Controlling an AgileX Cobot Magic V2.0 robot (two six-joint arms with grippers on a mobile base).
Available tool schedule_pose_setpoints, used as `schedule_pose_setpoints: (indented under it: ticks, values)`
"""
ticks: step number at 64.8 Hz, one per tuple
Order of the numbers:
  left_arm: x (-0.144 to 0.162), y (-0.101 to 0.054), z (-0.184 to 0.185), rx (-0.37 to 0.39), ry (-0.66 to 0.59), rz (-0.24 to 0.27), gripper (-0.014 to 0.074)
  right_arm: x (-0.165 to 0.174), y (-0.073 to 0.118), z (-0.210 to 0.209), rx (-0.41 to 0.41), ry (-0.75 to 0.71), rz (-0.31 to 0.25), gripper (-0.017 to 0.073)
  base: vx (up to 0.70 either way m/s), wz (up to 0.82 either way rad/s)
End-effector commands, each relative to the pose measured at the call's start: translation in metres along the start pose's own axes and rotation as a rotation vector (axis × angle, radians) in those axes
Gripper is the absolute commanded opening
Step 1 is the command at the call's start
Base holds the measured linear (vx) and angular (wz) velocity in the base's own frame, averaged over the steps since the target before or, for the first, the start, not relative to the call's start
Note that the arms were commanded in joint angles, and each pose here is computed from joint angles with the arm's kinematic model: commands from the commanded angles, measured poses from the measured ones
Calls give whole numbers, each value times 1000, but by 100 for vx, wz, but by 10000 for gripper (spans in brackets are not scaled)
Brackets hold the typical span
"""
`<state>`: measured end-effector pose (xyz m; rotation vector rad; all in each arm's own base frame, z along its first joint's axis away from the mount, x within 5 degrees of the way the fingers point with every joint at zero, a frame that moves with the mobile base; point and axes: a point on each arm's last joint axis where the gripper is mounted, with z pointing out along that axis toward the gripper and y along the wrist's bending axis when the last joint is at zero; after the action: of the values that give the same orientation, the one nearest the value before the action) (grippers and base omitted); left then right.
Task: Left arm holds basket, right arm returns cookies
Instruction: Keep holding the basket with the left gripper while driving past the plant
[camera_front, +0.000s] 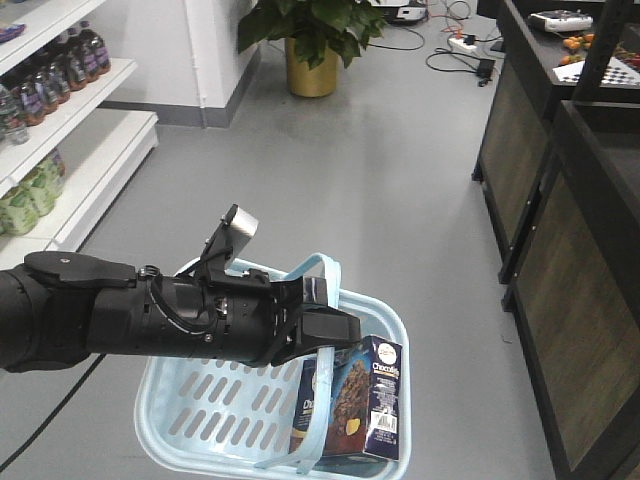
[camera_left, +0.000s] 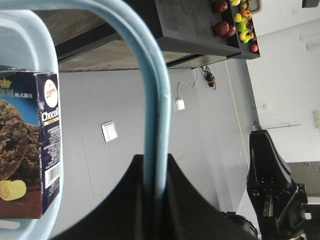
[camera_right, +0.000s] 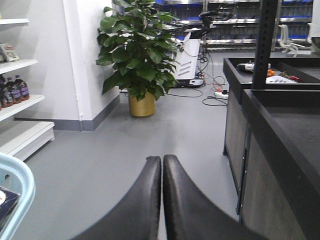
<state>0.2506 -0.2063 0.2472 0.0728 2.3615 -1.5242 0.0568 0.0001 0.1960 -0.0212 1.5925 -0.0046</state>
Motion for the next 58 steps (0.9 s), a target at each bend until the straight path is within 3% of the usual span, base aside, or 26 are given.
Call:
schedule_pose_setpoints:
  ticks: [1,58]
  values:
    - [-4,-28,-10,113,-28,26,-6,-6,1,-1,-8,-83,-5,-8,21,-21]
    - [-4,-28,-10,113,-28,26,-6,-6,1,-1,-8,-82,-5,-8,28,-4]
